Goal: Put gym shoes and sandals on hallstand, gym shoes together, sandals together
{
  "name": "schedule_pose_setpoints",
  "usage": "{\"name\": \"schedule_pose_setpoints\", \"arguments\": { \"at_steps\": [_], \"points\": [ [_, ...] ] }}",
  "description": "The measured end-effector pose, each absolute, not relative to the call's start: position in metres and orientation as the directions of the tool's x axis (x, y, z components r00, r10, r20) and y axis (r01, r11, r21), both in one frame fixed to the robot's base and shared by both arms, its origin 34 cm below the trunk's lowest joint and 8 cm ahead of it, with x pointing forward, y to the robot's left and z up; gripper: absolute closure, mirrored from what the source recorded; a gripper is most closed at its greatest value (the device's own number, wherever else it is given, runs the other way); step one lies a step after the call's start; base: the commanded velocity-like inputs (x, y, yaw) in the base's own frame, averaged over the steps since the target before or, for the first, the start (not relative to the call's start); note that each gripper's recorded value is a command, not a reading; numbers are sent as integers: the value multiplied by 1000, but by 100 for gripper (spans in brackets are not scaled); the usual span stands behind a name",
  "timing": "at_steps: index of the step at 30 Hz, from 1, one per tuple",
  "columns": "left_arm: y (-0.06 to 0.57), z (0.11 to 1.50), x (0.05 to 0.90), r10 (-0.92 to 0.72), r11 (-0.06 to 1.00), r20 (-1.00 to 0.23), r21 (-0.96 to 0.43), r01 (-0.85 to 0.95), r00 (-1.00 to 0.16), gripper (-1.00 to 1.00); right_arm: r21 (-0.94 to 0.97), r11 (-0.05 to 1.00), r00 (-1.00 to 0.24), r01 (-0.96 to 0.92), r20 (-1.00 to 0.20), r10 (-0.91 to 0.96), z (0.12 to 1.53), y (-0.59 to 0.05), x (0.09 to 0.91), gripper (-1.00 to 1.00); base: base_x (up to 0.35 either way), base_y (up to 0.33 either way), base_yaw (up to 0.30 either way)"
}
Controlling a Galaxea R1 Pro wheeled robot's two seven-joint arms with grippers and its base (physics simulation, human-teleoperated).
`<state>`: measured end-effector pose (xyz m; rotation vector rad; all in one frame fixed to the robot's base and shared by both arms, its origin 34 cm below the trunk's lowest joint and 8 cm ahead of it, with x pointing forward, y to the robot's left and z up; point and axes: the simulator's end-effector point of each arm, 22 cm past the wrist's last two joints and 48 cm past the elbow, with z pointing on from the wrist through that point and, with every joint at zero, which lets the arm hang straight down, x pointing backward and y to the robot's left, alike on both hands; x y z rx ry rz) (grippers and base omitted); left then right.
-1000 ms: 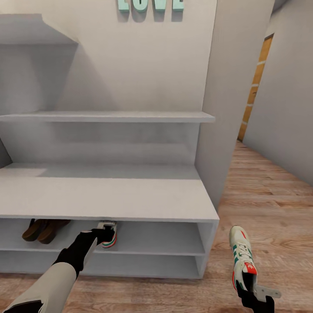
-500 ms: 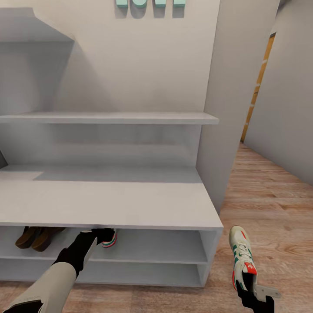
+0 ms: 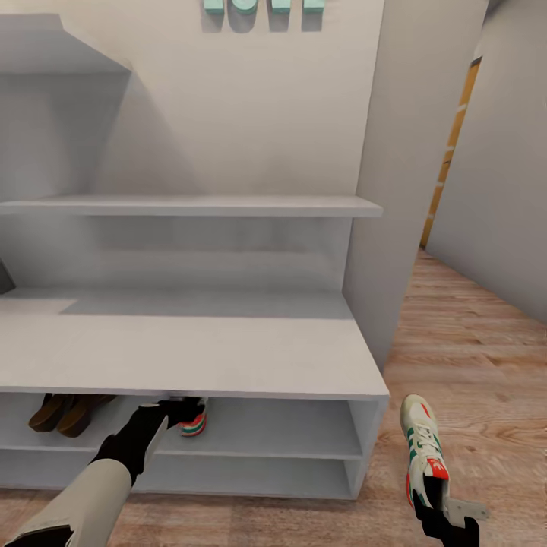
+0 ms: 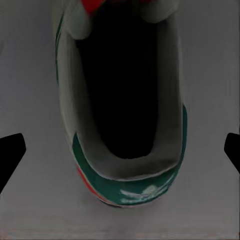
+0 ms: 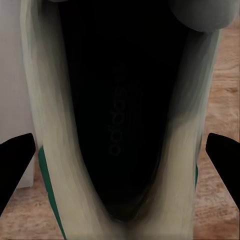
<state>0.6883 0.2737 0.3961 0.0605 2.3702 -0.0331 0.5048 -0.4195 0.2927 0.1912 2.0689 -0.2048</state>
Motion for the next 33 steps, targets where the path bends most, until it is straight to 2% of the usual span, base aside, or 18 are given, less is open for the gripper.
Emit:
{"name": "schedule_pose_setpoints", "arguments": {
  "at_steps": [15, 33],
  "points": [
    [274, 397, 688, 31, 999, -699, -8, 51, -714, -100, -65, 973, -481, 222, -875, 51, 293, -420, 505, 100, -329, 80, 0],
    [280, 428, 710, 39, 998, -793, 4, 60, -608, -100, -65, 973, -482, 221, -875, 51, 293, -420, 505, 100, -282, 211, 0]
  ]
}}
